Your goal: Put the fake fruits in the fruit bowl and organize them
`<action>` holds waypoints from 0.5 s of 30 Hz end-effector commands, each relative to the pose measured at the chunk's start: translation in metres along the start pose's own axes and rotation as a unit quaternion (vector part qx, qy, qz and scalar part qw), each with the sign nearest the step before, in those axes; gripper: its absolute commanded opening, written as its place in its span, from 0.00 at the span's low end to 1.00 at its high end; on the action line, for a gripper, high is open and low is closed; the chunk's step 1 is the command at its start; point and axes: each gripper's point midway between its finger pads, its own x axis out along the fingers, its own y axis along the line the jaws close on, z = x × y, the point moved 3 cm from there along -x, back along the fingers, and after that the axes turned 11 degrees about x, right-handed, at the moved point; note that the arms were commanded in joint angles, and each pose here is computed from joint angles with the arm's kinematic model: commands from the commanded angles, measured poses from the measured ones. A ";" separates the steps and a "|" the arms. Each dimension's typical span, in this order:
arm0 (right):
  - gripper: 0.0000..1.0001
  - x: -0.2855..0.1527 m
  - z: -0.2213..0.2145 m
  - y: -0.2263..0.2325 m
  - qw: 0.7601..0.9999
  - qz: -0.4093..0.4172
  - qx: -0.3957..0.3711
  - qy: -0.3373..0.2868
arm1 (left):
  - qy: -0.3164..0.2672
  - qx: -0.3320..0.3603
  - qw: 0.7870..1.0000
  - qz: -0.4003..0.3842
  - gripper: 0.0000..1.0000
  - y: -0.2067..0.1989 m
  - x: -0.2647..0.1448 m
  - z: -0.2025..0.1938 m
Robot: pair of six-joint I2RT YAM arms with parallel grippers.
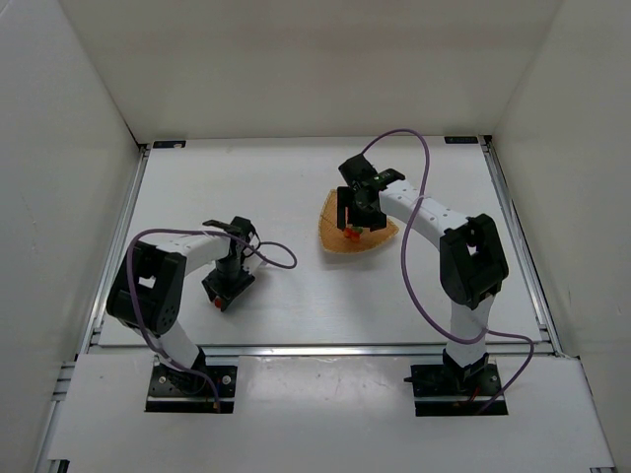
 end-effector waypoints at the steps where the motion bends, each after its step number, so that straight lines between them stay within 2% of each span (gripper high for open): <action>1: 0.78 -0.012 0.009 0.004 1.000 0.010 0.008 -0.020 | -0.023 -0.020 1.000 0.000 0.53 0.005 -0.005 0.012; 2: 0.78 -0.012 0.009 0.004 1.000 0.010 0.008 -0.020 | -0.023 -0.020 1.000 0.000 0.50 0.005 -0.005 0.012; 3: 0.78 -0.012 0.009 0.004 1.000 0.010 0.008 -0.020 | -0.023 -0.025 0.999 0.000 0.42 0.005 -0.005 0.012; 4: 0.78 -0.012 0.009 0.004 1.000 0.010 0.008 -0.020 | -0.027 -0.030 0.999 0.002 0.38 0.005 -0.004 0.014; 7: 0.78 -0.015 0.011 0.003 1.000 0.010 0.009 -0.026 | -0.023 -0.034 0.999 0.000 0.36 0.005 -0.002 0.014; 9: 0.78 -0.013 0.008 0.001 1.000 0.007 0.008 -0.023 | -0.023 -0.034 0.999 0.000 0.31 0.005 -0.002 0.014; 10: 0.78 -0.017 0.010 0.002 1.000 0.010 0.009 -0.027 | -0.030 -0.040 0.999 0.004 0.28 0.007 -0.006 0.018; 11: 0.78 -0.020 0.011 0.002 0.999 0.013 0.010 -0.030 | -0.037 -0.048 0.998 0.014 0.20 0.011 -0.010 0.021; 13: 0.78 -0.028 0.013 -0.002 0.999 0.007 0.011 -0.041 | -0.041 -0.050 0.997 0.037 0.10 0.016 -0.028 0.028; 15: 0.78 -0.035 0.015 -0.006 0.998 0.001 0.023 -0.055 | -0.056 -0.047 0.996 0.057 0.10 0.020 -0.046 0.037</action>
